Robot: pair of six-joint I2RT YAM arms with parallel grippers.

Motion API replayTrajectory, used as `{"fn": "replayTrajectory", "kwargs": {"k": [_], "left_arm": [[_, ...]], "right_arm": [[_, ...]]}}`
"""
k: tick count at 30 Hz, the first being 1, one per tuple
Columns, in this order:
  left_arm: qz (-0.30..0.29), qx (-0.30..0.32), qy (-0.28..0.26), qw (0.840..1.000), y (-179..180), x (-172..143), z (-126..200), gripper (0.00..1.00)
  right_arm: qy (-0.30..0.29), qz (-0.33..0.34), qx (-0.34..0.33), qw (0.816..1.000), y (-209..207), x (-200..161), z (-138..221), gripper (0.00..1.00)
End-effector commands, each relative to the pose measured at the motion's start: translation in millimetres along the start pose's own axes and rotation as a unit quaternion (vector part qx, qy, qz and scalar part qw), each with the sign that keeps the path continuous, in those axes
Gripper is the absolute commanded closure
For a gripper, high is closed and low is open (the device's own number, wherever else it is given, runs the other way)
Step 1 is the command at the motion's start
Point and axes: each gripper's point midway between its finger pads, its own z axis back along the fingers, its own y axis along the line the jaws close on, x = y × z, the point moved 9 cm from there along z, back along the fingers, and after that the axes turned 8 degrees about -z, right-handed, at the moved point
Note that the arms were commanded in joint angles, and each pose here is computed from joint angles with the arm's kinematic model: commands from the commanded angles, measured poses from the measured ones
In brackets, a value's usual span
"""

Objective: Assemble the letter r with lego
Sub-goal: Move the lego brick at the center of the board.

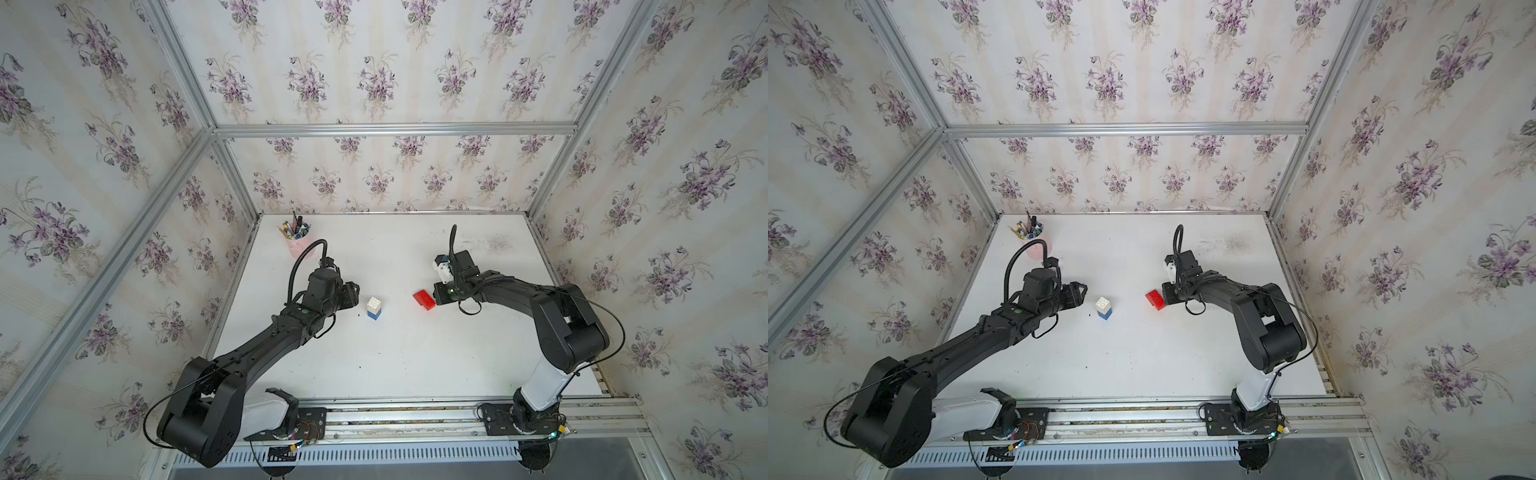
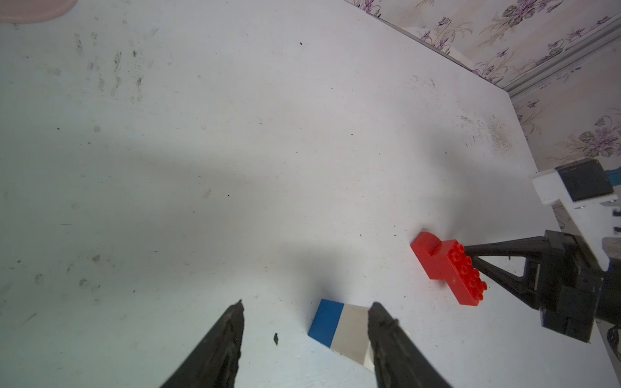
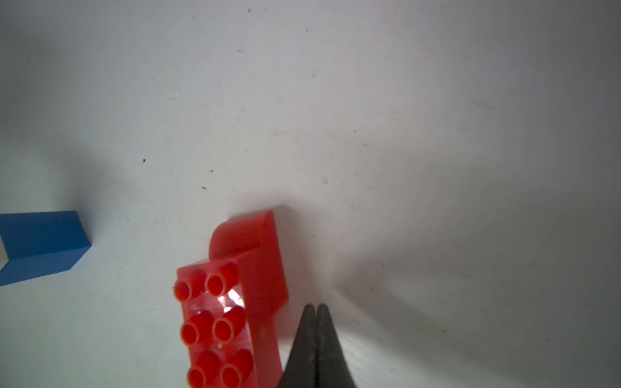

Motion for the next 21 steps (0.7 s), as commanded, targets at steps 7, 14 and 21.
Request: {"fn": "replayTrajectory", "kwargs": {"k": [7, 14, 21], "left_arm": [[-0.001, -0.005, -0.002, 1.0, -2.0, 4.2, -5.1, 0.39], [-0.001, -0.012, 0.005, 1.0, -3.8, 4.8, -8.9, 0.39], [-0.008, 0.002, -0.002, 1.0, -0.3, 2.9, -4.1, 0.39]], "right_arm": [[0.029, 0.013, 0.073, 0.997, 56.4, -16.8, -5.7, 1.0], [0.035, -0.016, 0.152, 0.988, 95.0, -2.0, -7.6, 1.0], [0.006, 0.043, 0.094, 0.995, 92.1, 13.7, -5.6, 1.0]]}}
